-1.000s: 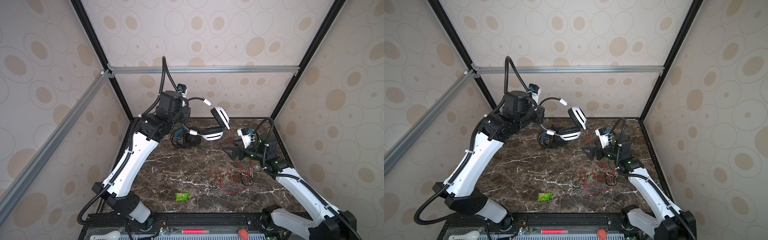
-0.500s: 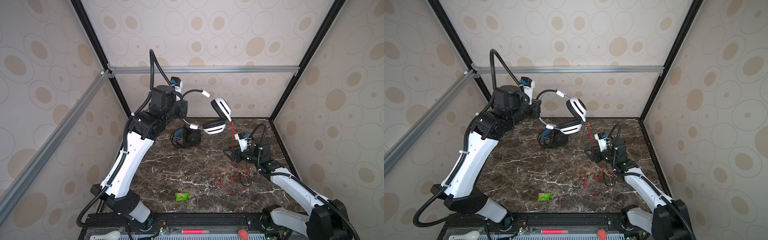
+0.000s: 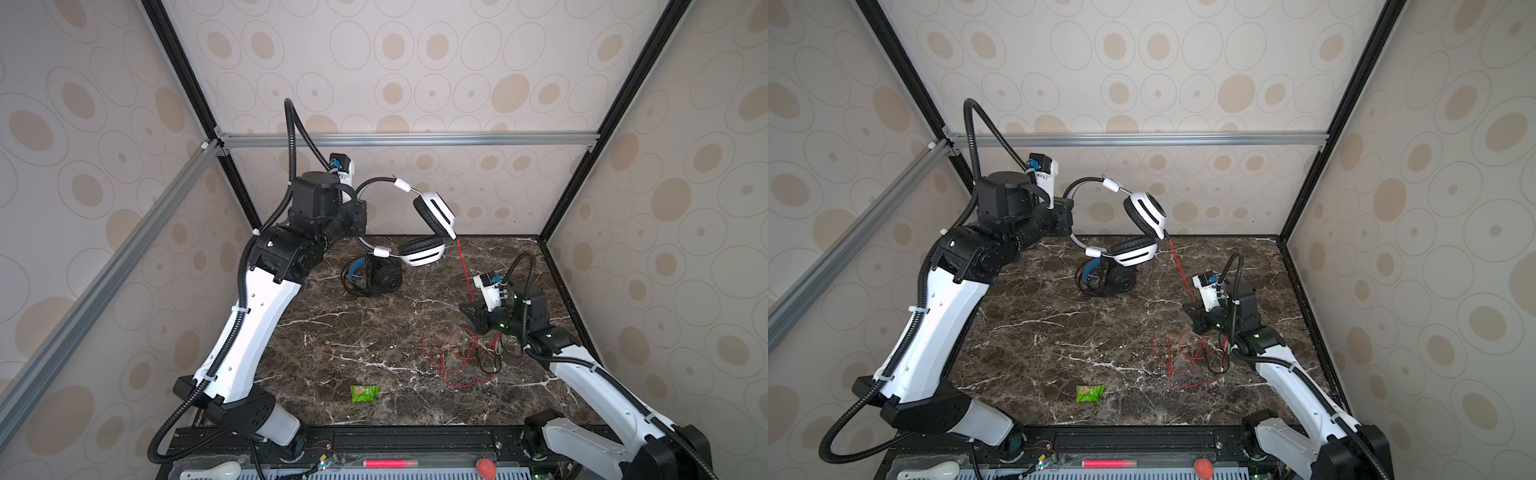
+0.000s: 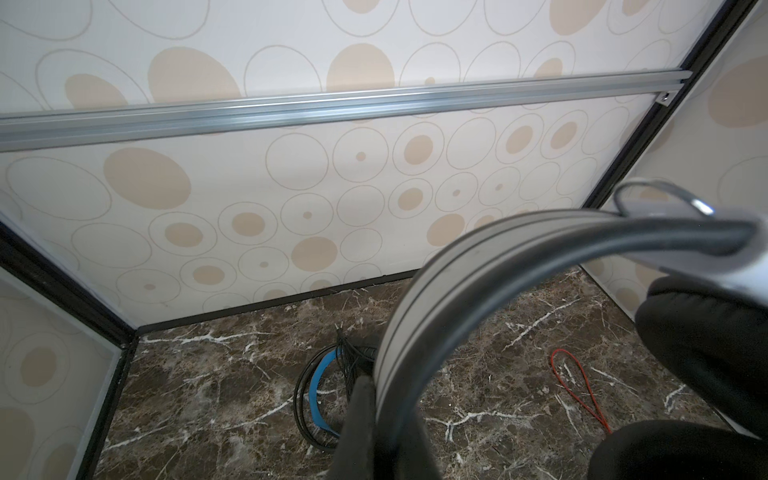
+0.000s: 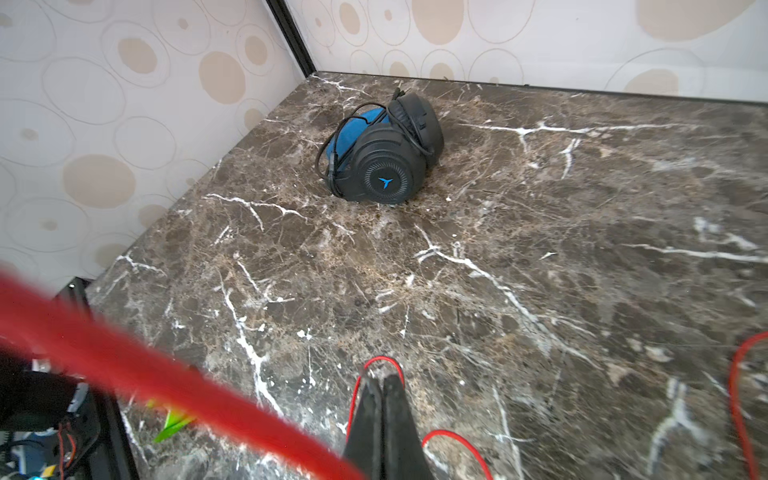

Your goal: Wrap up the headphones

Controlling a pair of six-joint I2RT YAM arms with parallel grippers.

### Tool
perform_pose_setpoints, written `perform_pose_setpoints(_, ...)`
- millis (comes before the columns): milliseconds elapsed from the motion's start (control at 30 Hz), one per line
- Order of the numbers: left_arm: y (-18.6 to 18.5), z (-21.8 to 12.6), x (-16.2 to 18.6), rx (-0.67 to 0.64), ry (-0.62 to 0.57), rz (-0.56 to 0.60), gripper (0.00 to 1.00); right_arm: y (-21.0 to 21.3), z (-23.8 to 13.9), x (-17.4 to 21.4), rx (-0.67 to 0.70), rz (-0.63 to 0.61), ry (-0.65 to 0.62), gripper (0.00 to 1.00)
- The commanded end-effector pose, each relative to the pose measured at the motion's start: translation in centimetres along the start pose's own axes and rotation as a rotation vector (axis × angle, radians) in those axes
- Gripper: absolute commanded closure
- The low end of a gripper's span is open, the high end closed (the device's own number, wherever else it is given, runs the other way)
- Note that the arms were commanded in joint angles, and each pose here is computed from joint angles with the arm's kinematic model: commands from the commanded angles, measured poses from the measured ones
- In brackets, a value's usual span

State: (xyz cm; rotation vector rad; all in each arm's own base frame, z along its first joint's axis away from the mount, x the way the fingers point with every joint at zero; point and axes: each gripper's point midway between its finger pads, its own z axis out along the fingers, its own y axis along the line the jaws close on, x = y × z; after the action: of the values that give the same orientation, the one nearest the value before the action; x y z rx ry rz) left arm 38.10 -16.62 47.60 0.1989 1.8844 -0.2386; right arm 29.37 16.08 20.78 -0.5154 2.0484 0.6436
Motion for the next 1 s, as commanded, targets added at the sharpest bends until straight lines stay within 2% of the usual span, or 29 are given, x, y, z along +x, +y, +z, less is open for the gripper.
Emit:
perform_pose_setpoints(0, 0.6, -1.6, -2.8, -0.003, -0.128, -0.068, 1.0, -0.9, -2.9, -0.8, 0.142, -0.168, 0.057, 1.0)
perform_pose_setpoints(200, 0.7, 0.0, 0.3, -0.011, -0.067, -0.035, 1.0, 0.4, -6.2, -4.2, 0.281, -0.569, 0.196, 1.0)
perform_pose_setpoints(367, 0.5, 1.2, 2.6, 0.0, -0.022, -0.006, 1.0, 4.0, -7.6, -8.9, 0.26, -0.74, 0.138, 1.0)
perform_pose_setpoints(567, -0.4, 1.9, 5.2, 0.054, 0.024, 0.033, 1.0, 7.4, -7.3, -12.2, 0.263, -0.869, 0.123, 1.0)
perform_pose_setpoints(733, -1.2, 2.0, 8.1, 0.112, 0.076, 0.077, 1.0, 7.8, -6.4, -15.1, 0.296, -0.88, 0.128, 1.0)
perform_pose_setpoints(967, -5.6, 1.3, 10.3, 0.348, 0.107, 0.101, 1.0, 7.3, -3.7, -17.5, 0.36, -0.864, 0.171, 1.0)
